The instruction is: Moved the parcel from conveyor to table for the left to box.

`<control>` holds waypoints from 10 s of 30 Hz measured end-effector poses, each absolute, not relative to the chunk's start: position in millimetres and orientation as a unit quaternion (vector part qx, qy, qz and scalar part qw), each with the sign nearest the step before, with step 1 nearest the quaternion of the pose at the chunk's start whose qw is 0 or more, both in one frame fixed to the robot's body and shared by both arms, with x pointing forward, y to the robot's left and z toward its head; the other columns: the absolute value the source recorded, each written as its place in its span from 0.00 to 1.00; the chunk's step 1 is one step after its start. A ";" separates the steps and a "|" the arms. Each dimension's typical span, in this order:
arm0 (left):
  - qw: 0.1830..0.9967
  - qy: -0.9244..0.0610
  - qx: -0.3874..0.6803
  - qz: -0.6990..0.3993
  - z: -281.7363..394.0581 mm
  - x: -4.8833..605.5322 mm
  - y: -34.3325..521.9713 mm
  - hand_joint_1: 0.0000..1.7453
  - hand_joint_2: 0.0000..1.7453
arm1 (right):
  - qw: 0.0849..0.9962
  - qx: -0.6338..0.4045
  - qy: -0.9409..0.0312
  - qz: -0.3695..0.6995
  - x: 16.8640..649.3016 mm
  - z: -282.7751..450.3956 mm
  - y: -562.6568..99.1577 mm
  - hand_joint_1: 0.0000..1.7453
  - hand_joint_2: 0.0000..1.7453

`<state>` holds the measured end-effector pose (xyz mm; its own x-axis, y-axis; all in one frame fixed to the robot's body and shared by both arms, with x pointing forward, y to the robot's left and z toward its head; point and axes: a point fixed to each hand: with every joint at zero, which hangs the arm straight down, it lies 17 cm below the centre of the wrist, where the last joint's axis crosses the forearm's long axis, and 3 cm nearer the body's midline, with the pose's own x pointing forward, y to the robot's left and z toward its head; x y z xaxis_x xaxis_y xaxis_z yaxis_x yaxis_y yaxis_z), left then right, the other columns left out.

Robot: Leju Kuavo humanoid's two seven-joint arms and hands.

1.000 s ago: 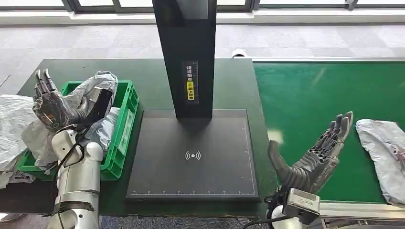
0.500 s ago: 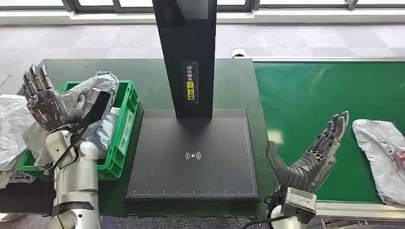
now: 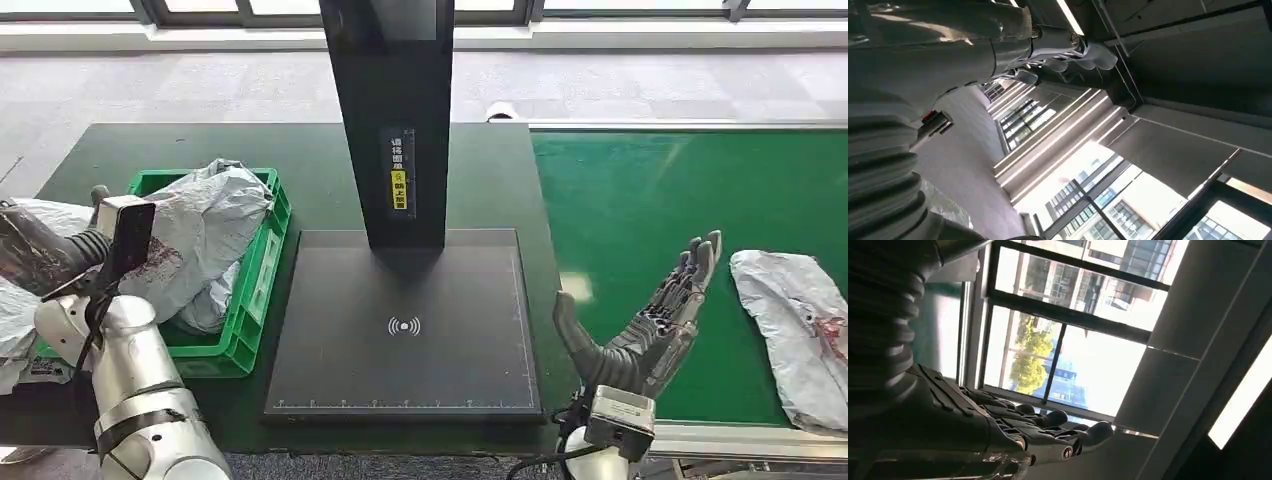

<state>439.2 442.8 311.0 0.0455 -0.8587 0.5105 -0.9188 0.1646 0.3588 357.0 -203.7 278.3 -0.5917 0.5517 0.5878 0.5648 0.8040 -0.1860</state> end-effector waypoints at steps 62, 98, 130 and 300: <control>0.390 -0.899 -0.147 0.136 265.6 414.0 203.5 0.00 1.00 | 0.442 0.059 -0.895 0.018 396.6 230.4 -82.5 0.00 1.00; 0.452 -0.873 -0.142 0.116 221.4 426.4 175.2 0.00 1.00 | 0.452 -0.054 -0.884 0.105 401.7 191.3 -59.7 0.00 1.00; 0.449 -0.877 -0.097 0.141 215.8 395.2 205.2 0.00 1.00 | 0.546 -0.630 -0.470 0.289 460.0 59.0 -436.4 0.00 1.00; 0.499 -0.858 0.014 -0.116 170.8 453.6 49.5 0.00 1.00 | 0.341 -0.206 -0.917 -0.023 389.8 283.5 -167.0 0.00 0.00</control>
